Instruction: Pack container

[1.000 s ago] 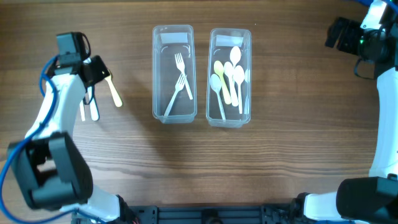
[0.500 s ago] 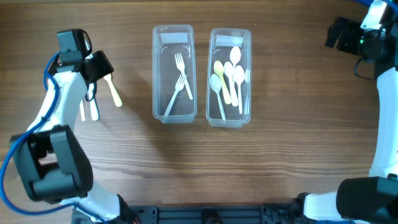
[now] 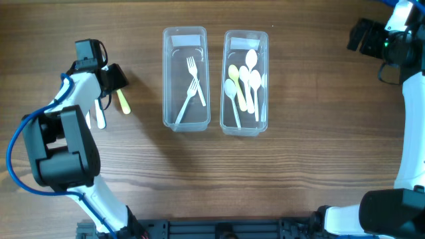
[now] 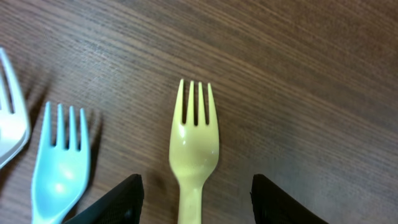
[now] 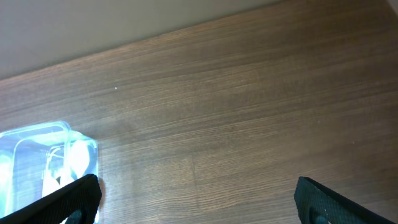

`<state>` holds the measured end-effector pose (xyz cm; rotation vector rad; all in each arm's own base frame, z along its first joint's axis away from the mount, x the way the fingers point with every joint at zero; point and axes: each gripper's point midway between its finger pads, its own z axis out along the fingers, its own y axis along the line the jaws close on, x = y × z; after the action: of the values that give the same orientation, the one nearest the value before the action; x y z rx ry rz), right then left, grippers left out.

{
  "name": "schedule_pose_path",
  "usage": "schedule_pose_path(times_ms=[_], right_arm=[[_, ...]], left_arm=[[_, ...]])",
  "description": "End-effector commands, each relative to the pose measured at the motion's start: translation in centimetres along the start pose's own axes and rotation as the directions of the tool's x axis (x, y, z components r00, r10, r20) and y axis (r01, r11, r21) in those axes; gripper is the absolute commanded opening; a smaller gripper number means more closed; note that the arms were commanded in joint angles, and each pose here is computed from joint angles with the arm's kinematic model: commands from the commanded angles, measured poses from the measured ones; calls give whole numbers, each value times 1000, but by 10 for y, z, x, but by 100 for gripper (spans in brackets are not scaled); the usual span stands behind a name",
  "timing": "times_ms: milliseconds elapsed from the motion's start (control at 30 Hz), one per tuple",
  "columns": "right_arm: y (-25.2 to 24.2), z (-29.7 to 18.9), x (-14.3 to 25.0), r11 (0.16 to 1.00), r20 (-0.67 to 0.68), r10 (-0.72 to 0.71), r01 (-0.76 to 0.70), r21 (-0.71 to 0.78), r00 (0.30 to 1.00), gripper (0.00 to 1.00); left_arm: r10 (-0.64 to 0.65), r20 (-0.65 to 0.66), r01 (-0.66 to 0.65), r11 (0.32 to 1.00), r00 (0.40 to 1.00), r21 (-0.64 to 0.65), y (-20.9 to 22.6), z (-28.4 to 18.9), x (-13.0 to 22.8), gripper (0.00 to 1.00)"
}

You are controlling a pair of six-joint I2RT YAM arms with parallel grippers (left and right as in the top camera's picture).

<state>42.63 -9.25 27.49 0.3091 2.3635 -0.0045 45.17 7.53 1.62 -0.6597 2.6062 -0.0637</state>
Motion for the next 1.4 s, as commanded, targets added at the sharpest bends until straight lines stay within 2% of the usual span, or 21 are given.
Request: schedule_pose_path(times_ms=[0, 200, 367, 533, 700, 767, 833, 867, 900, 1033, 1167, 1367], right_arm=[[2, 2, 0, 1000, -1, -12, 12, -6, 1000, 100], [2, 2, 0, 1000, -2, -12, 12, -6, 1000, 100], [2, 2, 0, 1000, -2, -12, 12, -6, 1000, 100], [2, 2, 0, 1000, -2, -13, 13, -6, 1000, 100], [2, 2, 0, 1000, -2, -12, 12, -6, 1000, 100], [2, 2, 0, 1000, -2, -12, 12, -6, 1000, 100], [2, 2, 0, 1000, -2, -12, 12, -6, 1000, 100], [2, 2, 0, 1000, -2, -12, 12, -6, 1000, 100], [2, 2, 0, 1000, -1, -12, 12, -6, 1000, 100], [2, 2, 0, 1000, -2, -12, 12, -6, 1000, 100], [2, 2, 0, 1000, -2, -12, 12, -6, 1000, 100], [2, 2, 0, 1000, -2, -12, 12, -6, 1000, 100]], left_arm=[[-8, -16, 9, 999, 1000, 33, -9, 10, 5, 59], [-7, -10, 8, 999, 1000, 38, -10, 10, 3, 57], [-7, -17, 8, 999, 1000, 35, -9, 15, 6, 44], [-7, -28, 8, 999, 1000, 31, -8, 21, 9, 52], [-7, -25, 8, 999, 1000, 32, -8, 21, 9, 48], [-7, -26, 8, 999, 1000, 32, -8, 21, 9, 41], [-7, -27, 8, 999, 1000, 31, -8, 21, 9, 19], [-7, -27, 8, 999, 1000, 31, -8, 21, 9, 12], [-7, -28, 8, 999, 1000, 31, -8, 21, 9, 9], [-8, -35, 9, 1000, 999, 28, -7, 20, 11, 8], [-8, -34, 9, 1000, 999, 29, -8, 15, 10, 4], [-7, 16, 6, 999, 1000, 47, -13, -13, -5, 4]])
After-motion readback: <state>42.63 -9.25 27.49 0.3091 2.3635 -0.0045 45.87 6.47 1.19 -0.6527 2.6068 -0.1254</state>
